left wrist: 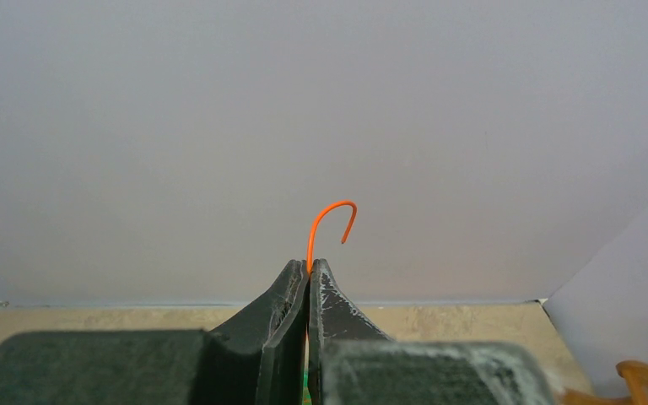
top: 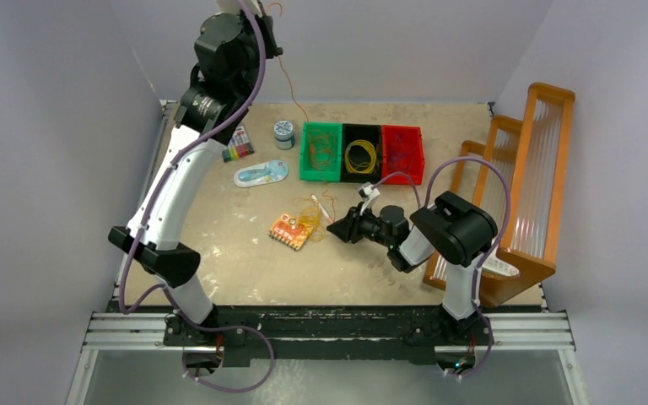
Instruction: Untangle the cables
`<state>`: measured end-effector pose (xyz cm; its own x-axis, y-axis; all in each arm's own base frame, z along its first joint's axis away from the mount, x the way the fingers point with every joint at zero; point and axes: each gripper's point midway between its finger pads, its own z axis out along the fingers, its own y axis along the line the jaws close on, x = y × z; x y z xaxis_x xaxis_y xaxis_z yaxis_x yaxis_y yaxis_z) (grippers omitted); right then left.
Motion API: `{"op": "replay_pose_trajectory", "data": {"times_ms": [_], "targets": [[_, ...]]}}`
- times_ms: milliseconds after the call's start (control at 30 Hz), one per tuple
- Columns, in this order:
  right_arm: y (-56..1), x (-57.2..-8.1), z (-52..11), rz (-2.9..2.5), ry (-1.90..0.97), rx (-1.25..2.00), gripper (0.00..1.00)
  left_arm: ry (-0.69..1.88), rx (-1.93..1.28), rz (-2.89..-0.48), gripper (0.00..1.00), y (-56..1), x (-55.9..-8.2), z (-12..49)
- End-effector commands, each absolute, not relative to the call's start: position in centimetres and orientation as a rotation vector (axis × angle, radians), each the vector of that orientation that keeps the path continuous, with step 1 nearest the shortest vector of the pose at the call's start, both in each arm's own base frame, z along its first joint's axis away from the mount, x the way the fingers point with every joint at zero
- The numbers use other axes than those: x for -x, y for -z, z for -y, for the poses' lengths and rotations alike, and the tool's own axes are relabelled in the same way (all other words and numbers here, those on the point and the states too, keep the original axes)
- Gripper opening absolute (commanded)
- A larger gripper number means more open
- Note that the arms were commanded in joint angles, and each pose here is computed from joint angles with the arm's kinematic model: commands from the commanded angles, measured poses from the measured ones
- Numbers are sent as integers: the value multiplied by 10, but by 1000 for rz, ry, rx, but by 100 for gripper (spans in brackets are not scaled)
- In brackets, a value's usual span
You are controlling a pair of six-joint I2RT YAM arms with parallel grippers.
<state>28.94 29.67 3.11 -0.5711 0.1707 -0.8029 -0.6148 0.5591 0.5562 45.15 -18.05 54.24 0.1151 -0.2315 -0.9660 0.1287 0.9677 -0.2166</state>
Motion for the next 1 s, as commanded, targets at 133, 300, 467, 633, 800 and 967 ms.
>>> {"op": "replay_pose_trajectory", "data": {"times_ms": [133,300,467,633,800,967], "targets": [[-25,-291,-290,-1922,-1072,318,34,222,109,-1266,0,-597,-456,159],[-21,-291,-290,-1936,-1070,309,42,258,110,-1171,0,-625,-453,159],[-20,-291,-289,-1941,-1072,301,48,317,113,-1070,0,-650,-447,163],[-30,-290,-289,-1922,-1082,306,48,347,89,-1085,0,-641,-453,173],[-63,-292,-291,-1849,-1094,324,49,316,81,-1126,0,-622,-465,176],[-99,-297,-285,-1781,-1029,353,55,336,59,-1175,0,-598,-477,188]]}}
